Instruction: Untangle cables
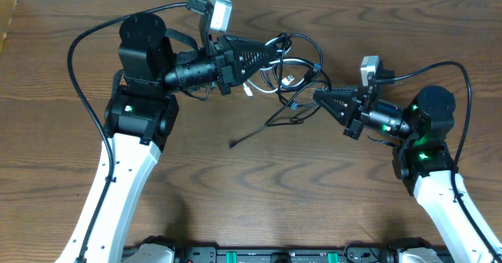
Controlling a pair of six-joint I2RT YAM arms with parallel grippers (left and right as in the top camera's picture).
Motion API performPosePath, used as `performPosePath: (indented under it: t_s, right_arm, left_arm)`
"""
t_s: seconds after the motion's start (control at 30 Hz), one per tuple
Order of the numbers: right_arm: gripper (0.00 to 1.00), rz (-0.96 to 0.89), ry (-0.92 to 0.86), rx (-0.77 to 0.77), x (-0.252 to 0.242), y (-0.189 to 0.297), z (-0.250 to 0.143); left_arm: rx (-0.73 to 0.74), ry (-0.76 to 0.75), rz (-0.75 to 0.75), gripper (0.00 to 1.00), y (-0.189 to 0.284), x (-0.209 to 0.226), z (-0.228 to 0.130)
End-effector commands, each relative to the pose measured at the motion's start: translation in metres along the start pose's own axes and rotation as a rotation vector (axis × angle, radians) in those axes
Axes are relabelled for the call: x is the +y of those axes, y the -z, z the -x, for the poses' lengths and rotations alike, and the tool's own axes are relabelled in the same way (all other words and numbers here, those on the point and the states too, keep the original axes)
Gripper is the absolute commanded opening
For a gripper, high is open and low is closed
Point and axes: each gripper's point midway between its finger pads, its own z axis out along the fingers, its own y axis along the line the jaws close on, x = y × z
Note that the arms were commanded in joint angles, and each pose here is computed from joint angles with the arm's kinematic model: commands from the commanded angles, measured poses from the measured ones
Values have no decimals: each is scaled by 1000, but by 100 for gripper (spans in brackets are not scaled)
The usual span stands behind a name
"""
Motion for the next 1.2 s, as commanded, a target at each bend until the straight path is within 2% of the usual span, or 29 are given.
performPosePath:
  t_s: [0.0, 0.33, 0.67, 0.9, 1.17]
  right_arm:
    - [1, -24, 26, -17, -4, 2, 7]
    - [1, -64, 6, -24, -12, 2, 7]
    - [1, -544, -266, -26, -97, 30, -27]
    - [1, -615, -304, -27, -110, 43, -32]
    - [1, -833, -439, -21, -140, 80, -55]
  left_arm:
    - [-14, -19, 4, 7, 4, -3, 4]
    - [0, -21, 49, 8, 7, 9, -2]
    - [-10, 65, 159, 8, 26, 38, -5]
    - [-25, 77, 206, 8, 40, 52, -3]
    - [-39, 107, 283, 8, 64, 73, -4]
